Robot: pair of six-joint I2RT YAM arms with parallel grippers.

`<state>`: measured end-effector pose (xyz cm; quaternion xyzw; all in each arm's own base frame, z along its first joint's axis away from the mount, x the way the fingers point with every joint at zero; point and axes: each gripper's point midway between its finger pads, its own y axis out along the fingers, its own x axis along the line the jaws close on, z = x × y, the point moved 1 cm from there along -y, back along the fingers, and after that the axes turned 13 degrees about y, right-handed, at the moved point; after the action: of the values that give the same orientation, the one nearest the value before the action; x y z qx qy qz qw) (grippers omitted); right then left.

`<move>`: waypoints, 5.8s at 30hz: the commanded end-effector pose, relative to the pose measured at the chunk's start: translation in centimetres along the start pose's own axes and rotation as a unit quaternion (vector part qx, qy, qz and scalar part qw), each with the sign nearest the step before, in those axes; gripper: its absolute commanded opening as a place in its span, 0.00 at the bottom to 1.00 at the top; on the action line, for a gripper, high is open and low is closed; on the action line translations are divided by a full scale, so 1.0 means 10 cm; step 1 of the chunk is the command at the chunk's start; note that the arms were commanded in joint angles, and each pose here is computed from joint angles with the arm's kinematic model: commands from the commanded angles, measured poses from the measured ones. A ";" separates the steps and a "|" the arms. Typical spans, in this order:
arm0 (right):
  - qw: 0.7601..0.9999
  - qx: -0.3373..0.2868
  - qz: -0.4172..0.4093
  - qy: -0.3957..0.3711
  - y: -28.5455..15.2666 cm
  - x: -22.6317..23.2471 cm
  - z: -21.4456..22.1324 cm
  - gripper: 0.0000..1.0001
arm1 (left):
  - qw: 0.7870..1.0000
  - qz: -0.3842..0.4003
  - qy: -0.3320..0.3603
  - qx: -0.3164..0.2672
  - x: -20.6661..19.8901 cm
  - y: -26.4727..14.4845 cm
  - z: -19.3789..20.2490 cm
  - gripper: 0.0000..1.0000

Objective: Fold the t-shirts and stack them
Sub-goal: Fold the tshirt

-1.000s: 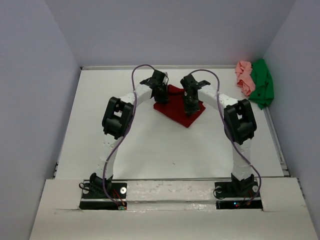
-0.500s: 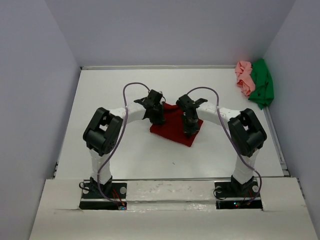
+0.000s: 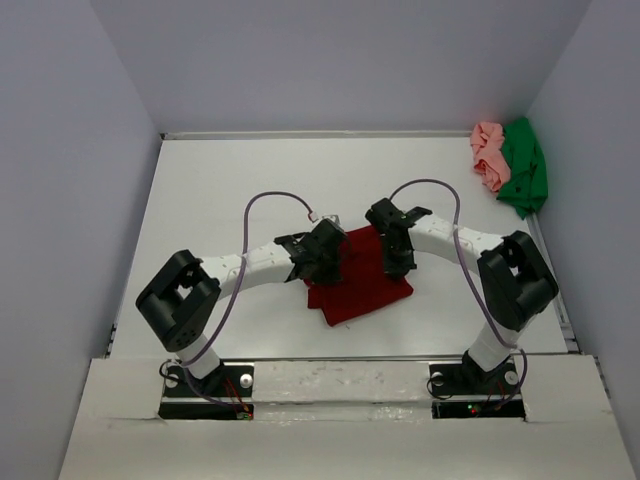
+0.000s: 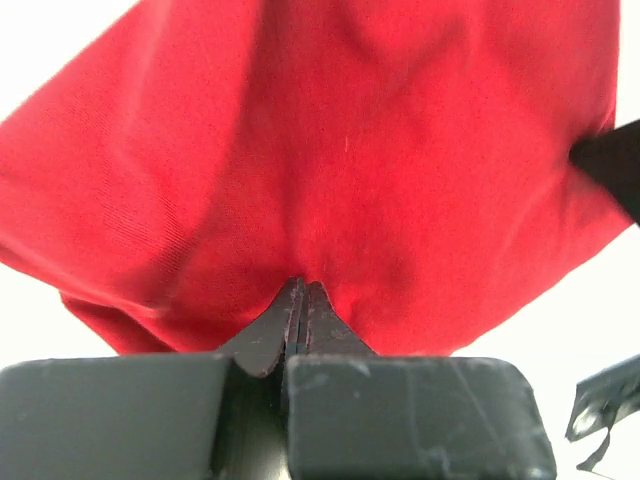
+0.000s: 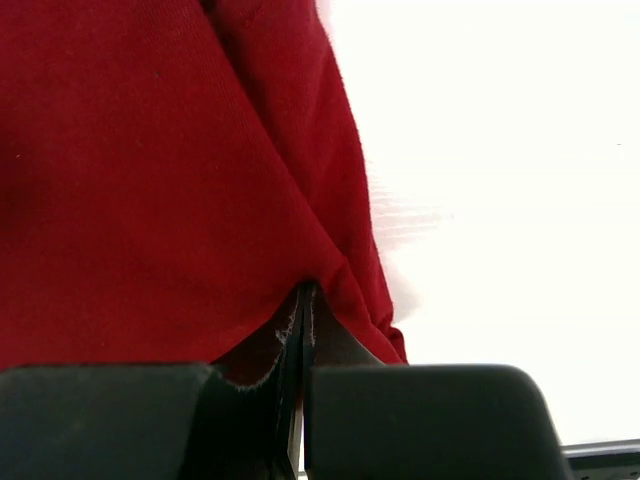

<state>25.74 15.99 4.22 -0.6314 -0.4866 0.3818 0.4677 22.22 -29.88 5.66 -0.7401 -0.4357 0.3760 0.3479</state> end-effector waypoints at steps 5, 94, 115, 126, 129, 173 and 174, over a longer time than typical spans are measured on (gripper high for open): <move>0.996 -0.093 -0.013 -0.002 -0.59 0.06 -0.44 0.00 | 0.992 -0.068 0.005 -0.104 0.03 -0.44 -0.76 0.00; 0.994 -0.084 -0.059 -0.048 -0.66 0.58 -0.66 0.00 | 0.960 -0.238 -0.077 -0.125 1.08 -0.86 -1.02 0.00; 0.988 -0.114 -0.094 -0.053 -1.03 0.28 -0.50 0.00 | 0.994 -0.051 -0.068 -0.069 0.60 -0.71 0.09 0.89; 0.976 -0.155 -0.145 -0.052 -1.44 0.22 -0.54 0.00 | 0.986 0.104 -0.114 -0.069 0.29 -0.72 0.36 0.95; 0.980 -0.121 -0.147 -0.060 -1.28 0.27 -0.42 0.00 | 0.984 0.103 -0.128 -0.070 0.30 -0.72 0.37 0.77; 0.998 0.003 -0.055 -0.018 -0.05 0.20 0.20 0.00 | 0.998 0.016 -0.043 0.032 0.39 0.36 0.01 0.00; 0.998 0.005 -0.059 -0.017 -0.05 0.21 0.21 0.00 | 0.999 0.016 -0.042 0.031 0.41 0.36 -0.01 0.00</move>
<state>24.26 16.21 3.40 -0.6194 -0.4987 0.4005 0.4552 24.34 -29.09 3.41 -0.7310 -0.4140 0.4388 0.3188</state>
